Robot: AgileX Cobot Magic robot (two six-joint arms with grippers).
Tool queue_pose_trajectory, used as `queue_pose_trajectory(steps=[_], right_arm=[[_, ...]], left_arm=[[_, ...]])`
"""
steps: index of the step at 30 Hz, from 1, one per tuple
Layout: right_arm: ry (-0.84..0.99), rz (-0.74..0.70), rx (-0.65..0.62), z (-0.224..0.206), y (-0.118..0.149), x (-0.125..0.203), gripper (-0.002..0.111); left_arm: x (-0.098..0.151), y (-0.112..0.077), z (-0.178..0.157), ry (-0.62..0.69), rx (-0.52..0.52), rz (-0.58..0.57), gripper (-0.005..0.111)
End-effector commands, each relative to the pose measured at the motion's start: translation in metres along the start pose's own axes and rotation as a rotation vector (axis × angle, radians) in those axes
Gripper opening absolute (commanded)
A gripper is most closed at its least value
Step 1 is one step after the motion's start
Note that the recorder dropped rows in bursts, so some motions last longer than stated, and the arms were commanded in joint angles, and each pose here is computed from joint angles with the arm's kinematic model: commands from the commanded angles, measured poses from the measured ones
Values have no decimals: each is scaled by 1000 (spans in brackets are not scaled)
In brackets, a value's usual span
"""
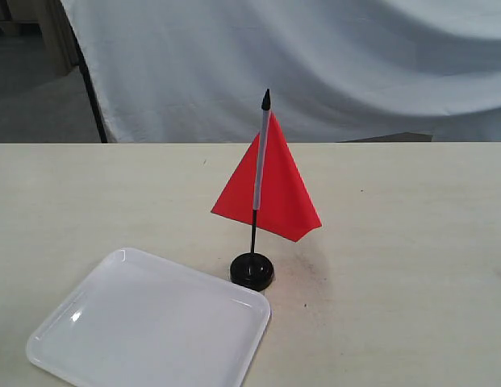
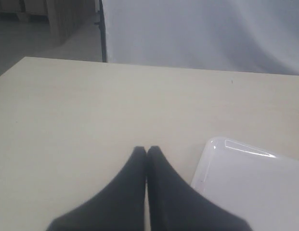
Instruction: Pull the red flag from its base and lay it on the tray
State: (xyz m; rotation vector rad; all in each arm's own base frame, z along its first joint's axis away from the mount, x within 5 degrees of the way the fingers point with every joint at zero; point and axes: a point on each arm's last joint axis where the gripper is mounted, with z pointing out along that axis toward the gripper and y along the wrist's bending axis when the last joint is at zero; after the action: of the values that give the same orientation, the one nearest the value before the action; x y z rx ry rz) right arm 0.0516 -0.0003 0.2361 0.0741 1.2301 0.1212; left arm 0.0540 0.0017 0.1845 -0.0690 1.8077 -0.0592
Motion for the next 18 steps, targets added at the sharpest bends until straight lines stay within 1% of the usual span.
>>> queue_pose_trajectory(steps=[1, 4, 5, 8, 12, 15, 18], right_arm=[[-171, 165, -27, -2, 1, -15, -1], [-182, 406, -55, -2, 1, -17, -1], [-180, 422, -63, -2, 2, -17, -1], [-223, 342, -100, -3, 5, -21, -1], [-240, 281, -145, 7, 10, -23, -1], [-182, 253, -167, 23, 13, -15, -1], [-99, 185, -216, 41, 18, -2, -1]], left_arm=[[0, 0, 0, -9, 3, 1, 0], [0, 0, 0, -9, 3, 1, 0], [0, 0, 0, -9, 3, 1, 0], [0, 0, 0, -9, 3, 1, 0], [0, 0, 0, -9, 3, 1, 0], [0, 0, 0, -9, 3, 1, 0], [0, 0, 0, -9, 3, 1, 0]])
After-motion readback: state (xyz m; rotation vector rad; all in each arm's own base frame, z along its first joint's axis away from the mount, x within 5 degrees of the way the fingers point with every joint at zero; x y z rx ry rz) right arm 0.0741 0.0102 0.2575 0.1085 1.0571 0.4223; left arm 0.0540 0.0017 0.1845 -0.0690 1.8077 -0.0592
